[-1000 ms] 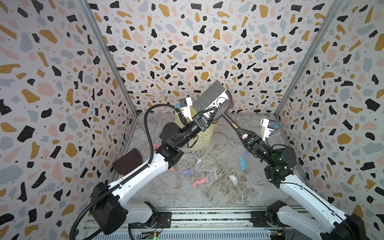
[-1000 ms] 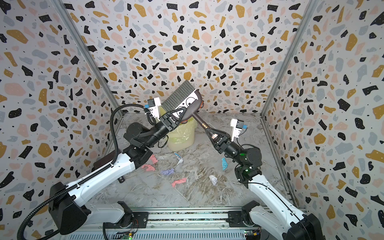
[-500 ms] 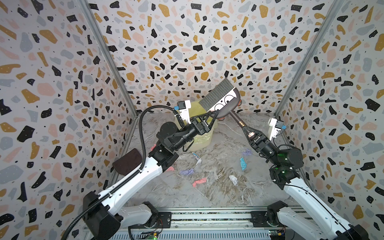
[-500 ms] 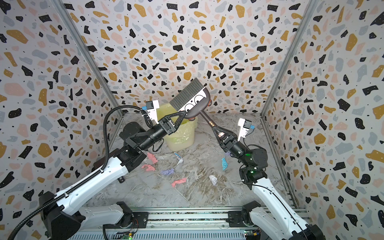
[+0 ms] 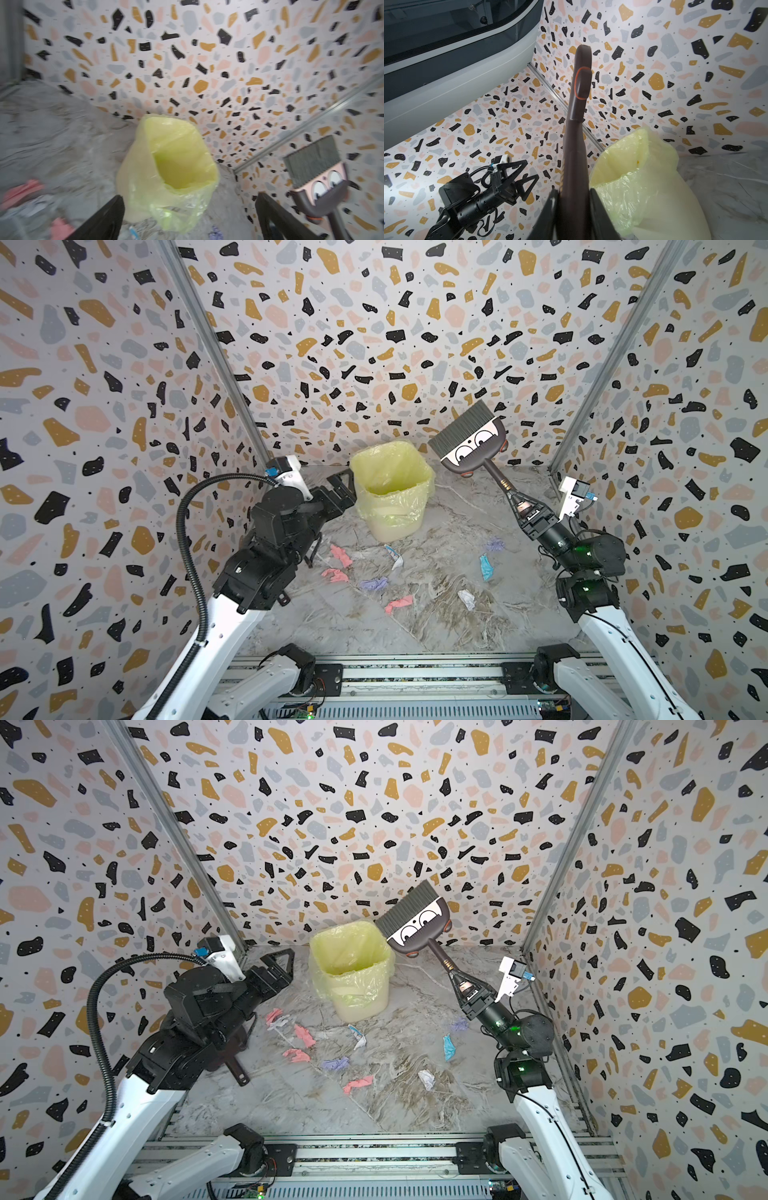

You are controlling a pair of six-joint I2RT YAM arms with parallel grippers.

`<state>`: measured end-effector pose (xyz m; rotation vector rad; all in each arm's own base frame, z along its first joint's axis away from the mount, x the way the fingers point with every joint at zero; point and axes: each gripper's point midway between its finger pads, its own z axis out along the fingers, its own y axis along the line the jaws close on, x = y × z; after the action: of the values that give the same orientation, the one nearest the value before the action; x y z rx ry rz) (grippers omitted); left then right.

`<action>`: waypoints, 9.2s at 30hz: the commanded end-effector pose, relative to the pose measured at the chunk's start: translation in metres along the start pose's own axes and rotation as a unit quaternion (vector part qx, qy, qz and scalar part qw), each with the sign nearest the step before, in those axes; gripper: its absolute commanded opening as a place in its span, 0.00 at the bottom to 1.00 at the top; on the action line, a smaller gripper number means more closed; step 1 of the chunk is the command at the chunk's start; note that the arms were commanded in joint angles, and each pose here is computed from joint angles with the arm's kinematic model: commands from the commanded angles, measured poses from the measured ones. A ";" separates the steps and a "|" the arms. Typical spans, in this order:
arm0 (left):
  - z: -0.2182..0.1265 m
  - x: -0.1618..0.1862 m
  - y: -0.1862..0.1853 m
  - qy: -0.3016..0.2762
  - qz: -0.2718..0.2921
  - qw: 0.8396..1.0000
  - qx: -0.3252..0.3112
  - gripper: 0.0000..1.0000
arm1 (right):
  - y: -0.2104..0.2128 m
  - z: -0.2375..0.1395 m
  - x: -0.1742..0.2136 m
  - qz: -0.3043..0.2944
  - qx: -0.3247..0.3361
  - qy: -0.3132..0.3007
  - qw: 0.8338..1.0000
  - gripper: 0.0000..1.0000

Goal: Sweep away the paper scraps from the table

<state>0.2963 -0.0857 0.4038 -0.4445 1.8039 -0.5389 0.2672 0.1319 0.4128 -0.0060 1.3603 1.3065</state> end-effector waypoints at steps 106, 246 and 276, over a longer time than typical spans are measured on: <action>0.039 0.255 0.346 0.374 -0.061 0.848 -0.372 0.29 | -0.082 -0.043 -0.021 -0.001 0.185 0.018 0.983 0.00; -0.108 0.403 0.034 0.585 0.558 0.583 0.078 0.00 | -0.058 -0.116 0.141 -0.195 0.422 0.544 0.699 0.00; -0.106 0.430 0.053 0.604 0.539 0.582 0.077 0.00 | -0.072 -0.108 0.162 -0.215 0.420 0.550 0.689 0.00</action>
<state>0.0726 -0.2703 0.0669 1.5194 2.7178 -0.0248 0.1883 0.1371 0.2182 -0.5185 2.6958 0.0322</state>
